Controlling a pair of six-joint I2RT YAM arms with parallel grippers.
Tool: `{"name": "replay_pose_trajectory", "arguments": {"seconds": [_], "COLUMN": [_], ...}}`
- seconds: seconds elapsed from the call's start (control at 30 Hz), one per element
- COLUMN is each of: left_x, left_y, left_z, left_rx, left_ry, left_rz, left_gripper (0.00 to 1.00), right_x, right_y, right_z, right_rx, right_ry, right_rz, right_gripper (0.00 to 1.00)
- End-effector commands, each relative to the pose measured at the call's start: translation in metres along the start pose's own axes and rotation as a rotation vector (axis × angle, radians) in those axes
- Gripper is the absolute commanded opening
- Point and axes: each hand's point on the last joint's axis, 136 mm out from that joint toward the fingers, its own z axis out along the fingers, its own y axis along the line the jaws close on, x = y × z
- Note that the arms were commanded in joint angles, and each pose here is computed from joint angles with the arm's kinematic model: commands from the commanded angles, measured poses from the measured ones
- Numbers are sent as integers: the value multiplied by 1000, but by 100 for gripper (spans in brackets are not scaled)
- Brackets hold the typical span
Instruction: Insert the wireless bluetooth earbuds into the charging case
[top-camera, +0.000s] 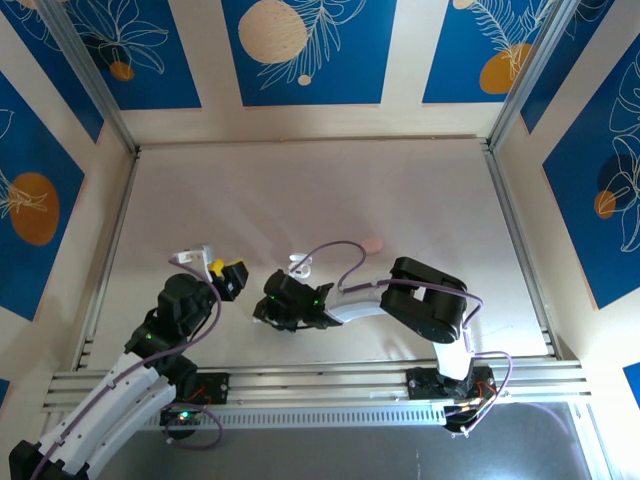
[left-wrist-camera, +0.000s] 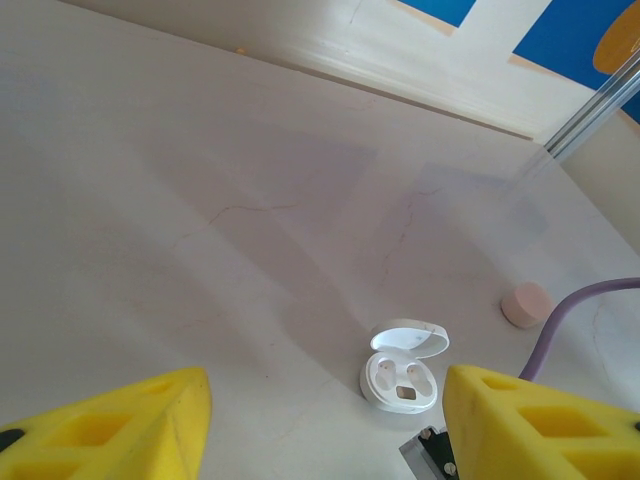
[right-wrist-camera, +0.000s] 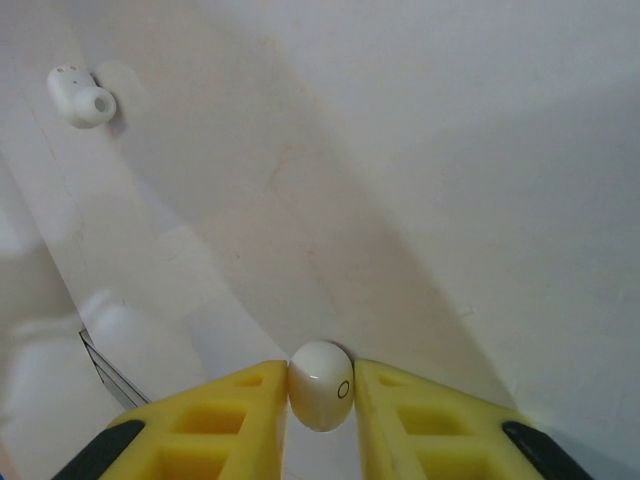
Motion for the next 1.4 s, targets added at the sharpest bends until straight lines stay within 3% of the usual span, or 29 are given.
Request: {"name": "replay_pose_trajectory", "arguments": {"seconds": [0.0, 0.23, 0.73, 1.07, 1.37], "left_x": [0, 0, -2, -2, -1], "left_y": [3, 2, 3, 5, 6], "left_z": [0, 0, -2, -4, -2], "left_rx": [-2, 0, 1, -8, -10], "left_ry": [-9, -9, -22, -29, -30], "left_rz": [7, 9, 7, 8, 9], "left_gripper": [62, 62, 62, 62, 62], "right_x": [-3, -5, -11, -24, -51], "right_y": [-22, -13, 9, -7, -31], "right_z": [12, 3, -43, -89, -156], "right_rx": [72, 83, 235, 441, 748], "right_ry": [-3, -10, -28, -44, -134], "right_rz": [19, -27, -261, -417, -550], "right_gripper": [21, 15, 15, 15, 15]}}
